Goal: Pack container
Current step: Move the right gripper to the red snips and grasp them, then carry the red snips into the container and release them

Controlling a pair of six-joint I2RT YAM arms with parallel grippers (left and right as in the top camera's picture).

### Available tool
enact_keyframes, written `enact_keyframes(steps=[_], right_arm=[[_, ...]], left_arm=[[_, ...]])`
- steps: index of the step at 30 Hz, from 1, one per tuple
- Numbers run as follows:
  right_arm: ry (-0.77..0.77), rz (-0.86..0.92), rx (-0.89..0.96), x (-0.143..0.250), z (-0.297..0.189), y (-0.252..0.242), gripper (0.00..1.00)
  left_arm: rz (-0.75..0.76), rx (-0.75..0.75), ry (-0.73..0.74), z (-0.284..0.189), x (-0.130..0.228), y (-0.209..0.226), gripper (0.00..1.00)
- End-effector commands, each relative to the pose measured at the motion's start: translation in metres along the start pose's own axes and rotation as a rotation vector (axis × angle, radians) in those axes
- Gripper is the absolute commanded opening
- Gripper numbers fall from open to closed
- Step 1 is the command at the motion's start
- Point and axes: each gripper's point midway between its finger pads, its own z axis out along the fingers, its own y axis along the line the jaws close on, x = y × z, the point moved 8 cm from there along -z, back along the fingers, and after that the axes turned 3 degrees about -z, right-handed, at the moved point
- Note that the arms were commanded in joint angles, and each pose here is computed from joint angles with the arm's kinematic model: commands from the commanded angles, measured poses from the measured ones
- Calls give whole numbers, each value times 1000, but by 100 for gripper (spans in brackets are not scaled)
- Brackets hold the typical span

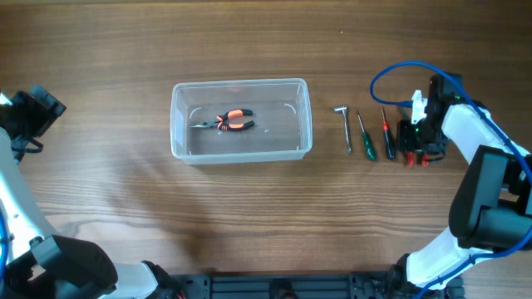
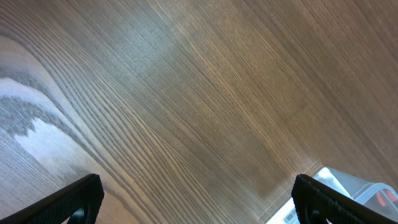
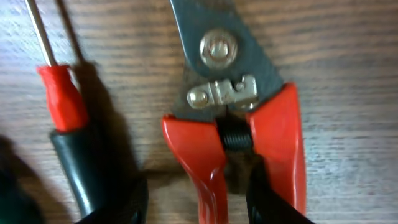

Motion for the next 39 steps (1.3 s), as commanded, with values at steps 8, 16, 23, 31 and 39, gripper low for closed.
enact_keyframes(steps=[8,16,23,31,39], right_arm=[[7,18,13,8,11,0,23],[3,40,10,7,11,0,5],[-19,42,5,-5,-1,-1,4],[-239,-17,-120,-66,-126,8,4],[-487,-368,-239,-68,-260,99,4]], left_arm=[[-20,15,1,-1,-1,0,100],[-20,15,1,-1,-1,0,100],[-20,14,1,-1,-1,0,100],[-20,15,1,-1,-1,0,100],[-20,15,1,-1,-1,0,100]])
